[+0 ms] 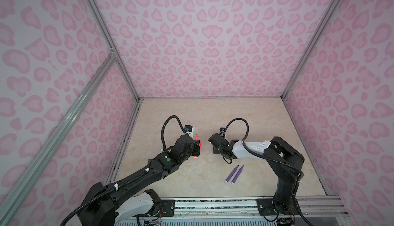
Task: Insert the pens into the pen caps
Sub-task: 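Move the right gripper to the clear cap on the table and grasp it, then lift the clear cap and carry it above the pink marker tip with the right gripper, then lower the clear cap onto the pink marker tip with the right gripper, then press the cap down onto the marker, then open the right gripper, then withdraw the right gripper while the left carries the capped pink marker toward the pens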
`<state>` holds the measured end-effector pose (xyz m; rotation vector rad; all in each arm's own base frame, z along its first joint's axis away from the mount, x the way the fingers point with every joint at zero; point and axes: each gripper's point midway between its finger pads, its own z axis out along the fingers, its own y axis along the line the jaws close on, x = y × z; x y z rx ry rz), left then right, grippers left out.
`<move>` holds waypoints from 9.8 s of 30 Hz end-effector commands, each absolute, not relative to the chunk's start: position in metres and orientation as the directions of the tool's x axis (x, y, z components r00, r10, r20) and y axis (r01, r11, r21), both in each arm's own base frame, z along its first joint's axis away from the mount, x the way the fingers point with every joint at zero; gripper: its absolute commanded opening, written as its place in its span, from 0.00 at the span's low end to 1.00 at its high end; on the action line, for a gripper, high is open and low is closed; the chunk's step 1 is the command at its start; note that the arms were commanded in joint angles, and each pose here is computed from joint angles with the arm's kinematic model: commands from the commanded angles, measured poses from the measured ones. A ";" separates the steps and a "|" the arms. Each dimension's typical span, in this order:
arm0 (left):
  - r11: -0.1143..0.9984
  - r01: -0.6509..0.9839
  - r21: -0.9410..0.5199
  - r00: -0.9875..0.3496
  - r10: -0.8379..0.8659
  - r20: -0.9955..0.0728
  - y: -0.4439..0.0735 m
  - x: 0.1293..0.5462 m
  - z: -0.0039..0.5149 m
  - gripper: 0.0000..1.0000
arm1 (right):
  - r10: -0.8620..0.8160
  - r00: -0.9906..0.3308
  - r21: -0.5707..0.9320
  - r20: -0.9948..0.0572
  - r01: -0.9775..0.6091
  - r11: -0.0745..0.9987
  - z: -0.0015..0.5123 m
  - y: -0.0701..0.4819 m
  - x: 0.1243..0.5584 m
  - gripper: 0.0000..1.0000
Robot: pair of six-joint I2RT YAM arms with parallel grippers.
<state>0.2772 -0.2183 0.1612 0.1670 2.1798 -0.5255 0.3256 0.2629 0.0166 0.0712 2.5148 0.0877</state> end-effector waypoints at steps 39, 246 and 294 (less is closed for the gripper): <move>0.716 0.555 -0.423 -0.553 -0.063 -0.831 -0.258 0.249 0.199 0.03 | 0.315 -0.584 0.440 -0.748 -0.081 0.894 0.181 0.270 0.338 0.00; 0.832 0.387 -0.396 -0.424 -0.221 -0.878 -0.185 0.262 0.215 0.04 | 0.101 -0.692 0.490 -0.715 -0.392 0.779 0.171 0.406 0.204 0.00; 0.938 0.223 -0.266 -0.924 0.117 -0.364 -0.250 0.294 0.036 0.03 | 0.356 -0.230 0.305 -0.906 0.228 0.924 0.242 0.027 0.302 0.69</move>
